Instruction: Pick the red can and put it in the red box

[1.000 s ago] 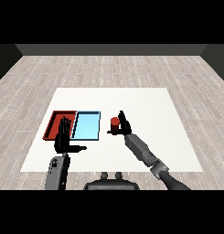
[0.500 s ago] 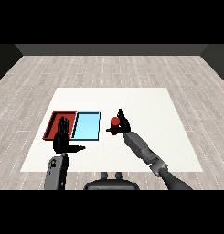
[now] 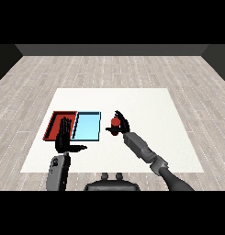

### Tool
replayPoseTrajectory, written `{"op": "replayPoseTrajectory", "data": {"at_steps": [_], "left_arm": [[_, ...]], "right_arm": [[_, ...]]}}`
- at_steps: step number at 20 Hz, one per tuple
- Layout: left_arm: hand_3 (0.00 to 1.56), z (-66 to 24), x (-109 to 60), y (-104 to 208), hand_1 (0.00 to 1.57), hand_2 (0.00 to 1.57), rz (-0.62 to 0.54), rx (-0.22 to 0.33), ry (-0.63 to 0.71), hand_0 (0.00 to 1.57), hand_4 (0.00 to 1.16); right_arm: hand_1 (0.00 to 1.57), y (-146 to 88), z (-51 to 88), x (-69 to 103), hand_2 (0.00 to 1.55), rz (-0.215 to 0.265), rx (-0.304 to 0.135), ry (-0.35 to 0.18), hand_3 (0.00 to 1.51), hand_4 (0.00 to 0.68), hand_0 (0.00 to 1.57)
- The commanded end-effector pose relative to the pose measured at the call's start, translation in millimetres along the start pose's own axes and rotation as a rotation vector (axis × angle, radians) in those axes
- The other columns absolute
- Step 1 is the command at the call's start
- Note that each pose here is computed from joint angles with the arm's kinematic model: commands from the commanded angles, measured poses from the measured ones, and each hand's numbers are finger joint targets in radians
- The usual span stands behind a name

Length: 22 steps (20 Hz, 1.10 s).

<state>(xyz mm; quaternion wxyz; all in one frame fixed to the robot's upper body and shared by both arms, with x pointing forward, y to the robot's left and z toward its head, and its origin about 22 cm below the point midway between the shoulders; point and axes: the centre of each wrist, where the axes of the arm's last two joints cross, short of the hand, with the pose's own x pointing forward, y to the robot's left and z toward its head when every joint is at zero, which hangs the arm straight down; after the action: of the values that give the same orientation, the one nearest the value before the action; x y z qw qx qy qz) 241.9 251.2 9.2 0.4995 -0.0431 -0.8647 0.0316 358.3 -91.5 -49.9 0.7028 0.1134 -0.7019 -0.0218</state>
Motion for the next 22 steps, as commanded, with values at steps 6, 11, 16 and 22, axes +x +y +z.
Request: {"op": "replayPoseTrajectory", "data": {"at_steps": [6, 11, 16, 22], "left_arm": [[0.0, 5.6, 18.5, 2.7, 0.0, 0.0, 0.0, -0.001, 0.001, 0.0, 0.0], [0.0, 6.3, -2.5, -6.0, 0.0, 0.0, 0.003, -0.002, 0.011, 0.0, 0.0], [0.0, -12.4, 15.7, -5.9, 0.0, 0.0, -0.005, 0.001, 0.0, 0.0, 0.0], [0.0, -17.3, 19.8, -3.7, 0.0, 0.0, -0.003, -0.009, 0.004, 0.0, 0.0]], "right_arm": [[1.54, 9.5, -1.0, 2.0, 1.47, 0.15, -0.073, 0.033, 1.42, 0.575, 1.54], [1.53, 0.7, -1.8, -1.3, 1.47, 0.191, -0.051, 0.061, 1.42, 0.551, 1.53], [1.53, 11.9, -1.8, 2.4, 1.47, 0.21, -0.06, 0.053, 1.41, 0.546, 1.53], [1.53, 17.9, -1.0, 5.0, 1.47, 0.22, -0.072, -0.023, 1.4, 0.58, 1.53]]}}
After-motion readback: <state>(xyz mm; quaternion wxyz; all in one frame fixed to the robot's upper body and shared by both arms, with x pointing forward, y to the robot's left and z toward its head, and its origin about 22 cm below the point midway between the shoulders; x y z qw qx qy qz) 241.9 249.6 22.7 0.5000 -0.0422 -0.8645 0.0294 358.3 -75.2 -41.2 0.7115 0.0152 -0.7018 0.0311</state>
